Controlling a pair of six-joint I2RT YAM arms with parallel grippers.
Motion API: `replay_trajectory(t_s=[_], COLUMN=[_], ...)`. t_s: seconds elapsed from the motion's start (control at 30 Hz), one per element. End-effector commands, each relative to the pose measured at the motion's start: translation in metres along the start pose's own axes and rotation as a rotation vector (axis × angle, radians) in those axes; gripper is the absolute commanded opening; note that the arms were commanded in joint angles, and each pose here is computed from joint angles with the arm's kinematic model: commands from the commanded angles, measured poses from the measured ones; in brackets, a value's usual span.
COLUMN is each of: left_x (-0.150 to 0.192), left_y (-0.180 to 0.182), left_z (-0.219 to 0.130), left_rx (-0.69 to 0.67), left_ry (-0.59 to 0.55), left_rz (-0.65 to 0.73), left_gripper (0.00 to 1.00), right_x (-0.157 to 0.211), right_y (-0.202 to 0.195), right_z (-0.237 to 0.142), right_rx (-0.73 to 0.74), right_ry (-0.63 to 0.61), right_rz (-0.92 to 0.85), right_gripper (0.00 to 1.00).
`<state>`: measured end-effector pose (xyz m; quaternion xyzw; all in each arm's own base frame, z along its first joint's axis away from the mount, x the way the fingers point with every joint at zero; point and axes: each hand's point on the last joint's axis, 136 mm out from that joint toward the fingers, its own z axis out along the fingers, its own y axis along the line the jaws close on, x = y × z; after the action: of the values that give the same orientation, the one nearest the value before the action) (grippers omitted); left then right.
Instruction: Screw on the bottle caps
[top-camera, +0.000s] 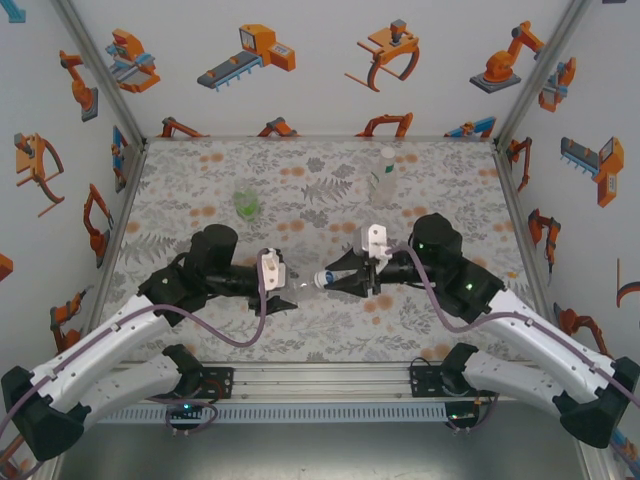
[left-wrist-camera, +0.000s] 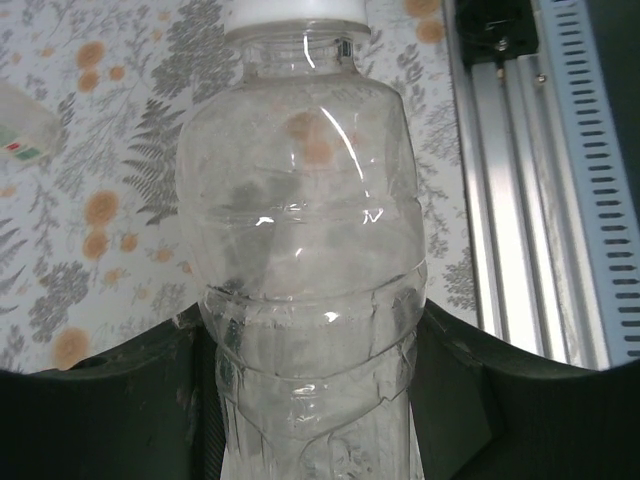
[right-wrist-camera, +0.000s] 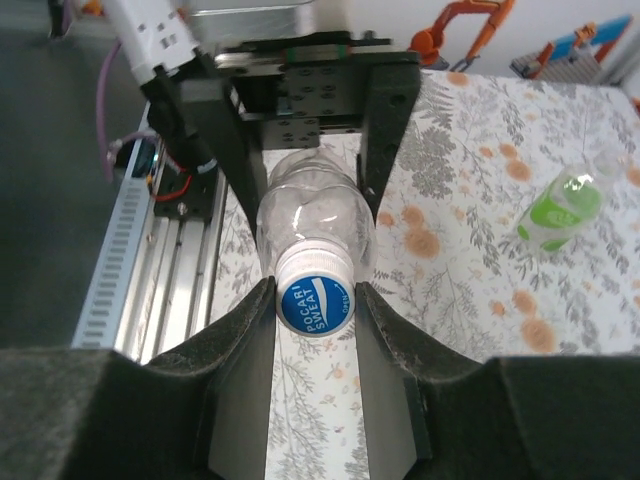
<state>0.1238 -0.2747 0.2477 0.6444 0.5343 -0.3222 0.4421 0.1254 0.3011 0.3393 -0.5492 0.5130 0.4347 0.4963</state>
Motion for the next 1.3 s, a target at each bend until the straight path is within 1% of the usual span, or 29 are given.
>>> replay_trajectory(t_s=[0.0, 0.07, 0.13, 0.3, 0.4, 0.47, 0.53, 0.77, 0.8, 0.83, 0.87, 0.9, 0.97, 1.03, 1.1, 1.2, 1.27], left_x=[-0.016, -0.015, -0.013, -0.008, -0.004, -0.001, 0.000, -0.002, -0.004, -0.005, -0.008, -0.010, -0.015, -0.020, -0.024, -0.029, -0.032], left_y=[0.010, 0.014, 0.016, 0.025, 0.031, 0.034, 0.035, 0.032, 0.030, 0.027, 0.023, 0.019, 0.011, 0.003, -0.006, -0.014, -0.016], left_z=[-0.009, -0.010, -0.009, -0.008, -0.007, -0.006, -0.006, -0.006, -0.006, -0.006, -0.006, -0.005, -0.006, -0.007, -0.007, -0.007, -0.008], left_rx=[-0.069, -0.093, -0.108, -0.149, -0.174, -0.186, -0.191, -0.176, -0.165, -0.151, -0.130, -0.108, -0.066, -0.023, 0.025, 0.076, 0.093], left_ry=[-0.027, -0.020, -0.013, 0.012, 0.035, 0.048, 0.052, 0.041, 0.032, 0.023, 0.008, -0.006, -0.036, -0.063, -0.088, -0.120, -0.134], left_rz=[0.055, 0.056, 0.055, 0.041, 0.028, 0.020, 0.017, 0.024, 0.025, 0.029, 0.035, 0.040, 0.049, 0.058, 0.060, 0.063, 0.062], left_gripper=[0.00, 0.00, 0.00, 0.00, 0.00, 0.00, 0.00, 0.00, 0.00, 0.00, 0.00, 0.00, 0.00, 0.00, 0.00, 0.00, 0.00], right_x=[0.000, 0.005, 0.015, 0.047, 0.060, 0.065, 0.067, 0.057, 0.053, 0.047, 0.042, 0.037, 0.026, 0.013, -0.005, -0.029, -0.047], right_y=[-0.051, -0.069, -0.080, -0.089, -0.086, -0.084, -0.084, -0.088, -0.088, -0.088, -0.088, -0.088, -0.085, -0.082, -0.075, -0.056, -0.042], right_z=[0.004, 0.004, 0.005, 0.012, 0.020, 0.025, 0.026, 0.016, 0.014, 0.012, 0.009, 0.006, 0.001, -0.005, -0.008, -0.012, -0.016], right_rx=[0.250, 0.332, 0.382, 0.455, 0.442, 0.435, 0.436, 0.467, 0.469, 0.465, 0.467, 0.469, 0.463, 0.446, 0.399, 0.292, 0.217], right_ry=[-0.054, -0.089, -0.113, -0.121, -0.104, -0.075, -0.077, -0.117, -0.119, -0.124, -0.119, -0.114, -0.099, -0.098, -0.113, -0.158, -0.222], right_rz=[0.295, 0.521, 0.737, 1.248, 1.439, 1.509, 1.531, 1.474, 1.430, 1.386, 1.334, 1.279, 1.148, 1.019, 0.860, 0.620, 0.456], right_gripper=[0.00, 0.00, 0.00, 0.00, 0.00, 0.00, 0.00, 0.01, 0.11, 0.19, 0.29, 0.38, 0.45, 0.48, 0.49, 0.49, 0.49])
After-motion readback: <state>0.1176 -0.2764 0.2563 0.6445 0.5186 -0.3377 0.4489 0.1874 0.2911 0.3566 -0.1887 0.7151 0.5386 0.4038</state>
